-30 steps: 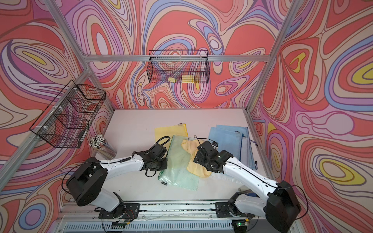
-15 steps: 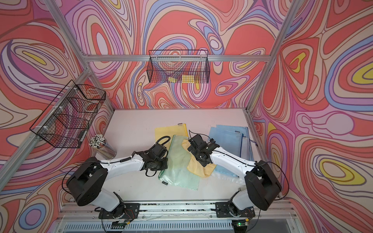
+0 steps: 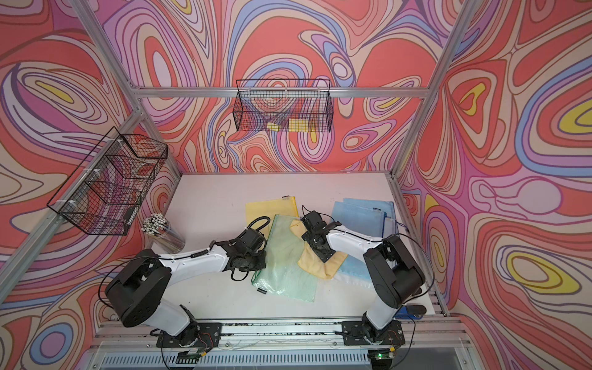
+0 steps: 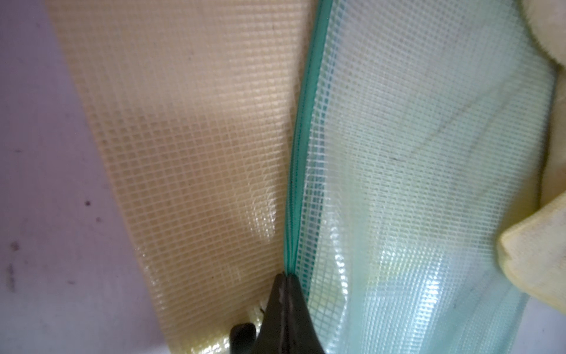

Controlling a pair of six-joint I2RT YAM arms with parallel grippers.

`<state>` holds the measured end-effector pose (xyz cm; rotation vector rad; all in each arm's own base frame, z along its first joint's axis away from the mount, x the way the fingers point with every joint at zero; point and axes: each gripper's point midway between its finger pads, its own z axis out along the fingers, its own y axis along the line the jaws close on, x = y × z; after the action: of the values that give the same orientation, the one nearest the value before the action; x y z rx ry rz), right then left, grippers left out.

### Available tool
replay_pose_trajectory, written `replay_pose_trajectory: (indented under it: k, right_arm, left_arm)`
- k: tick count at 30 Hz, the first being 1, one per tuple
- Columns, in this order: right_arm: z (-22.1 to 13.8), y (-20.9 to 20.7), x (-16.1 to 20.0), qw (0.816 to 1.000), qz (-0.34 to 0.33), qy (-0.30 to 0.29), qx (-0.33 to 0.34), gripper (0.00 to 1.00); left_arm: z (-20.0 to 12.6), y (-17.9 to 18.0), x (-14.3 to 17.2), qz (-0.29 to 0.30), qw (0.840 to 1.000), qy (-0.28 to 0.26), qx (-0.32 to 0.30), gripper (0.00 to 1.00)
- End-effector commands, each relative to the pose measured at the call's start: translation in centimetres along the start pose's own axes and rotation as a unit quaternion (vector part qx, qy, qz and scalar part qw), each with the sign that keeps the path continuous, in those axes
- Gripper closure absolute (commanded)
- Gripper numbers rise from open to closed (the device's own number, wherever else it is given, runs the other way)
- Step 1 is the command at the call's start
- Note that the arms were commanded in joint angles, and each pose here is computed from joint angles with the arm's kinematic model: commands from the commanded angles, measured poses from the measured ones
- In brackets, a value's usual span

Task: Wipe the document bag
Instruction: Wipe the dirt from the document bag.

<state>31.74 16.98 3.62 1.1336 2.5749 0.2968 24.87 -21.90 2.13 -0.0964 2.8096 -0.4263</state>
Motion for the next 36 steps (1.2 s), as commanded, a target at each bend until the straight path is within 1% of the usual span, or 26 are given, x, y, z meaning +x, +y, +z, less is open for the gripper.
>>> replay_pose_trajectory:
  k: [1,4,9,10,12,13,14,15,18,21,23,26,29,30,32,33,36]
  right_arm:
    - [0.3,0.8,-0.5,1.0,-0.02,-0.008,-0.002,0.15]
    - [0.8,0.8,-0.3,1.0,-0.03,-0.006,0.004,0.35]
    - [1.5,0.6,0.2,0.999,-0.035,0.005,0.004,0.54]
    - [1.6,0.6,0.3,0.999,-0.037,0.008,0.002,0.59]
    - [1.5,1.0,0.4,0.999,-0.042,0.011,-0.008,0.73]
    - [1.3,1.3,0.6,0.999,-0.048,0.016,-0.016,0.86]
    - [1.1,1.8,1.0,0.998,-0.054,0.021,-0.025,0.96]
    - [0.8,2.1,1.2,0.997,-0.061,0.024,-0.032,1.0]
    - [-0.3,3.3,2.7,0.994,-0.094,0.033,-0.046,1.0]
    - [-1.5,4.9,5.5,0.987,-0.133,0.053,-0.074,1.0]
    - [-2.2,6.4,8.4,0.977,-0.169,0.078,-0.1,1.0]
    - [-2.3,7.9,12.9,0.963,-0.21,0.121,-0.118,1.0]
    - [-1.2,8.7,17.2,0.948,-0.228,0.174,-0.137,1.0]
    - [-0.8,8.6,18.0,0.945,-0.231,0.185,-0.137,1.0]
    - [0.6,7.6,19.1,0.944,-0.226,0.205,-0.126,1.0]
    - [1.1,6.9,19.0,0.946,-0.218,0.206,-0.122,1.0]
    - [2.1,4.1,17.1,0.958,-0.192,0.19,-0.099,1.0]
  left_arm:
    - [0.6,0.8,0.6,-0.005,1.0,0.011,-0.012,1.0]
    - [0.7,0.6,0.6,-0.004,1.0,0.012,-0.011,1.0]
    - [0.8,0.7,0.7,-0.004,1.0,0.014,-0.013,1.0]
    - [0.8,0.8,0.7,-0.004,1.0,0.014,-0.013,1.0]
    - [0.8,0.8,0.7,-0.004,1.0,0.014,-0.013,1.0]
    - [0.8,0.8,0.8,-0.004,1.0,0.015,-0.014,1.0]
    - [0.9,0.6,0.5,-0.005,1.0,0.01,-0.009,1.0]
    - [0.9,0.4,0.2,-0.004,1.0,0.004,-0.004,1.0]
    - [0.9,0.3,0.1,-0.005,1.0,0.004,-0.005,1.0]
    - [0.6,0.2,-0.2,-0.008,1.0,-0.003,-0.005,1.0]
    - [0.4,0.0,-0.5,-0.011,1.0,-0.008,0.001,1.0]
    - [0.2,-0.5,-0.9,-0.01,1.0,-0.012,0.009,1.0]
    - [0.2,-0.8,-1.2,-0.009,1.0,-0.012,0.011,1.0]
    - [0.1,-0.9,-1.2,-0.009,1.0,-0.012,0.013,1.0]
    - [0.0,-0.9,-1.3,-0.01,1.0,-0.013,0.011,1.0]
    - [-0.1,-0.8,-1.4,-0.01,1.0,-0.015,0.009,1.0]
    - [-0.5,-0.6,-1.5,-0.012,1.0,-0.022,0.007,1.0]
